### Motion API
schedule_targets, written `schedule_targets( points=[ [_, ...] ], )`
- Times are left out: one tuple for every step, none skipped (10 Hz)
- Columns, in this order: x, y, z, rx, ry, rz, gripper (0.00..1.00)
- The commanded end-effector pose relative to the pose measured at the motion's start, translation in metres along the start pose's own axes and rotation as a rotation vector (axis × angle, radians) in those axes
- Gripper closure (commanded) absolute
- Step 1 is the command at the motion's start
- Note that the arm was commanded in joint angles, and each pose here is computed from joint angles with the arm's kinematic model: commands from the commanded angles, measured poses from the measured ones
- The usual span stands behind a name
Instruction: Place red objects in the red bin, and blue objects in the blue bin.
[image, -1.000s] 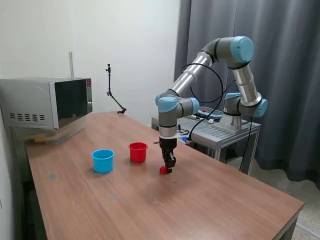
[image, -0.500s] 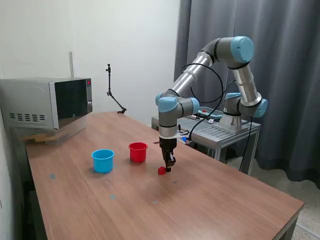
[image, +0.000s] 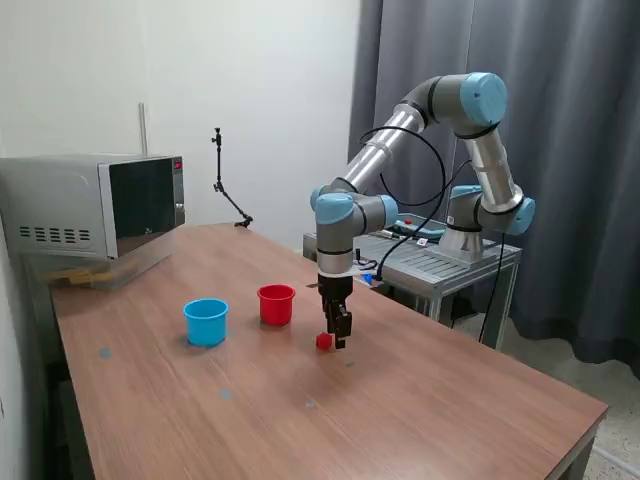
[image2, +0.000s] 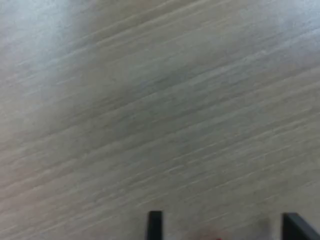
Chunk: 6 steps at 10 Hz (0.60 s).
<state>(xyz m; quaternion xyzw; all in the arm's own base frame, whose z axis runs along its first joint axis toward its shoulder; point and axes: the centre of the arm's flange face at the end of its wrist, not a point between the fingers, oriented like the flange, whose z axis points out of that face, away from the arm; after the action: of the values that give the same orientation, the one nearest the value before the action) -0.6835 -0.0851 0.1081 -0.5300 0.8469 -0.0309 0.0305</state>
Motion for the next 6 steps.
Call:
schedule_targets(
  points=[
    [-0.005, 0.006, -0.003, -0.005, 0.003, 0.010, 0.00],
    [-0.007, 0.009, -0.005, -0.011, 0.006, 0.014, 0.00],
    [-0.007, 0.012, -0.009, -0.020, 0.009, 0.016, 0.00],
    [-0.007, 0.014, -0.010, -0.024, 0.011, 0.017, 0.00],
    [-0.009, 0.019, -0.004, -0.020, 0.010, 0.022, 0.00],
    [-0.008, 0.021, -0.005, -0.022, 0.011, 0.022, 0.00]
  ],
)
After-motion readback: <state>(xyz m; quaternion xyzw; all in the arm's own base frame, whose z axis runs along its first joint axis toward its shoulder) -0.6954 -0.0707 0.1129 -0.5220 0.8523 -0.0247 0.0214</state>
